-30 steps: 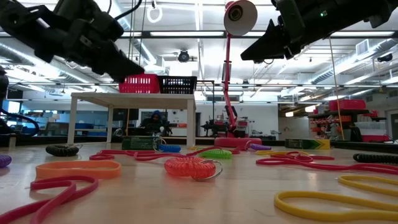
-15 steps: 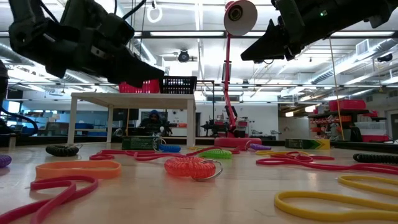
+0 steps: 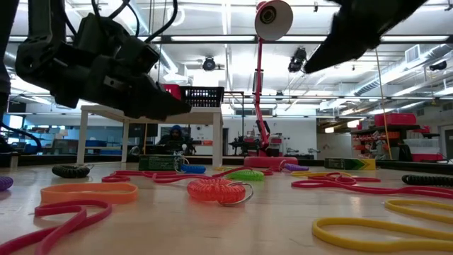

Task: Pick & Place Office Desk Supplies
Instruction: Put the yellow bin on the shelf

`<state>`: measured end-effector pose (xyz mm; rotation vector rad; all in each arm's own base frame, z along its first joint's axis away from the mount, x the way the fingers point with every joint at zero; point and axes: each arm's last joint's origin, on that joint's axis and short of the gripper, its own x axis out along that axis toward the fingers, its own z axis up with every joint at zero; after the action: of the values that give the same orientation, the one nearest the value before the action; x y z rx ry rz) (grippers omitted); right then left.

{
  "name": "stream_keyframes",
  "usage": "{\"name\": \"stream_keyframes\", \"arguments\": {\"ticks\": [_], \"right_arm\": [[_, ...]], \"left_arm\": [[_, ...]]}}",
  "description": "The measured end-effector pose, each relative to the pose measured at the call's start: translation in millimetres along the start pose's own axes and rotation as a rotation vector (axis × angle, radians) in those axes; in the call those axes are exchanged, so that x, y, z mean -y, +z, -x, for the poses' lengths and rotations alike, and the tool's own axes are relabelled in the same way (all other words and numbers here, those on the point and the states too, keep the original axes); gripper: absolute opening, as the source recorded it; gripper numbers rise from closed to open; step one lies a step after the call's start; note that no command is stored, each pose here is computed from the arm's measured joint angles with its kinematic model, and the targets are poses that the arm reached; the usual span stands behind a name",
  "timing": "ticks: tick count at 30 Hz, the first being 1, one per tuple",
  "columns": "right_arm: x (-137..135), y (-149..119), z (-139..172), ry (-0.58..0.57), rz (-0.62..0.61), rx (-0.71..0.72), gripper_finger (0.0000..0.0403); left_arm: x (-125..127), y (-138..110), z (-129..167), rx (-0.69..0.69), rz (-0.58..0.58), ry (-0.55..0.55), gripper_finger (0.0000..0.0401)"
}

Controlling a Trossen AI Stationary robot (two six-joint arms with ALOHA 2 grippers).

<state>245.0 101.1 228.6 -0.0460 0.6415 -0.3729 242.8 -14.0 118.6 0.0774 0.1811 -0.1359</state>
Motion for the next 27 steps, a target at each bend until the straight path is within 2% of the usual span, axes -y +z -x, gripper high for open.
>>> {"name": "stream_keyframes", "arguments": {"ticks": [8, 16, 21, 24, 27], "right_arm": [[-20, 0, 30, -0.065, -0.020, -0.308, 0.0005], [-36, -30, 35, -0.142, -0.052, -0.685, 0.0012], [-35, -43, 53, -0.216, -0.058, -0.836, 0.0062], [-29, -48, 62, -0.276, -0.008, -0.899, 0.0098], [-25, -57, 61, -0.277, 0.062, -0.956, 0.0126]], "left_arm": [[0, 1, 0, 0.009, 0.015, -0.006, 0.0009], [0, 1, 0, 0.008, 0.036, -0.006, 0.0009], [0, 1, 0, 0.008, 0.039, -0.005, 0.0009], [0, 1, 0, 0.007, 0.039, -0.005, 0.0009], [0, 1, 0, 0.007, 0.039, -0.005, 0.0009]]}}
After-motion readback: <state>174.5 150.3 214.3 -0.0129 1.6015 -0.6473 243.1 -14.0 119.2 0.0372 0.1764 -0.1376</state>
